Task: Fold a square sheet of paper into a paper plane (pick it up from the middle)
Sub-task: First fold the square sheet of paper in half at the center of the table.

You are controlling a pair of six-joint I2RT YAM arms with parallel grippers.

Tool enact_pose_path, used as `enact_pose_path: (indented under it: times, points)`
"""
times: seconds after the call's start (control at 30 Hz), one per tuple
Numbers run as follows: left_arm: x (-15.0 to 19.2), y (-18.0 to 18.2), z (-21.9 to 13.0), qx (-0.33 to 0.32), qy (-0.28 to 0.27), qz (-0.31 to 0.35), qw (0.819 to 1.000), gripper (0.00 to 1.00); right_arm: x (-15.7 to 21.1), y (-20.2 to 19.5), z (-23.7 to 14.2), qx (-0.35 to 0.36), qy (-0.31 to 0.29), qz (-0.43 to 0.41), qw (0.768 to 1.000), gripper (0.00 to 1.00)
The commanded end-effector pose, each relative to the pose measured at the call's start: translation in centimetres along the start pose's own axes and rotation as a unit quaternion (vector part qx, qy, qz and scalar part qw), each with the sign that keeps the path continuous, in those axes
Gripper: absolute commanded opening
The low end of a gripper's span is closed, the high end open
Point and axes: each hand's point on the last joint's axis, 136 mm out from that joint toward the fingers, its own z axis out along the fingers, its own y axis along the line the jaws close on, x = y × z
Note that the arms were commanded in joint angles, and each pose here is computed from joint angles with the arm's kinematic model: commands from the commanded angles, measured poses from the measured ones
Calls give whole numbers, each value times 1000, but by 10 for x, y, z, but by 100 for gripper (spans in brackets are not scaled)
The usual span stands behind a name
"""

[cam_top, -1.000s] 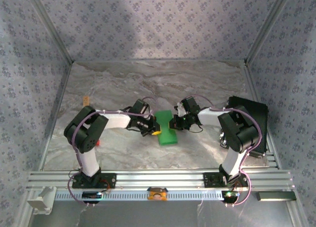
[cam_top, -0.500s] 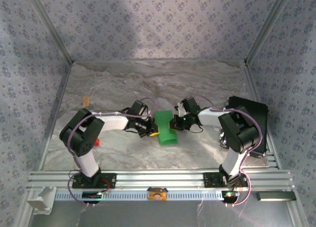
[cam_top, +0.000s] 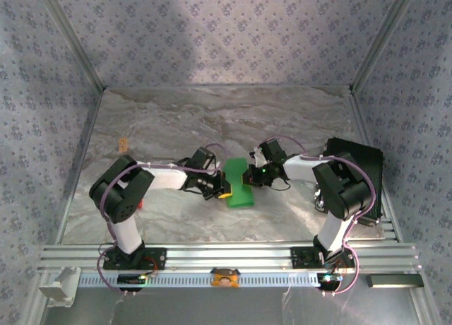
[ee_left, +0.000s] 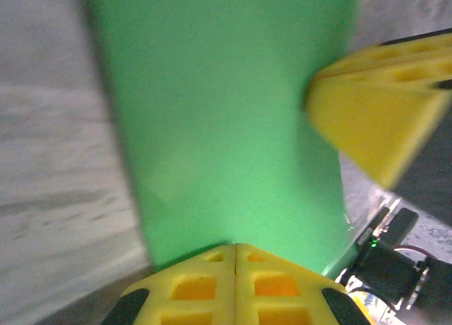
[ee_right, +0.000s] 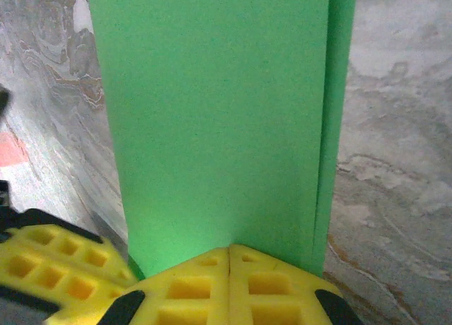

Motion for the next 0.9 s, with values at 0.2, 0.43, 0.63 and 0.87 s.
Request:
enact_pose_path:
  times: [0.2, 0.43, 0.63, 0.87]
  points:
    - [22, 35, 3, -45, 28, 5, 999, 0, 30, -37, 4, 74, 35, 39, 996, 0]
    - [13, -1, -13, -17, 7, 35, 999, 0, 31, -38, 3, 76, 35, 40, 996, 0]
    - [10, -25, -17, 24, 3, 46, 999, 1, 31, -39, 4, 77, 36, 41, 996, 0]
    - [16, -17, -1, 26, 22, 35, 999, 1, 32, -39, 3, 78, 37, 39, 995, 0]
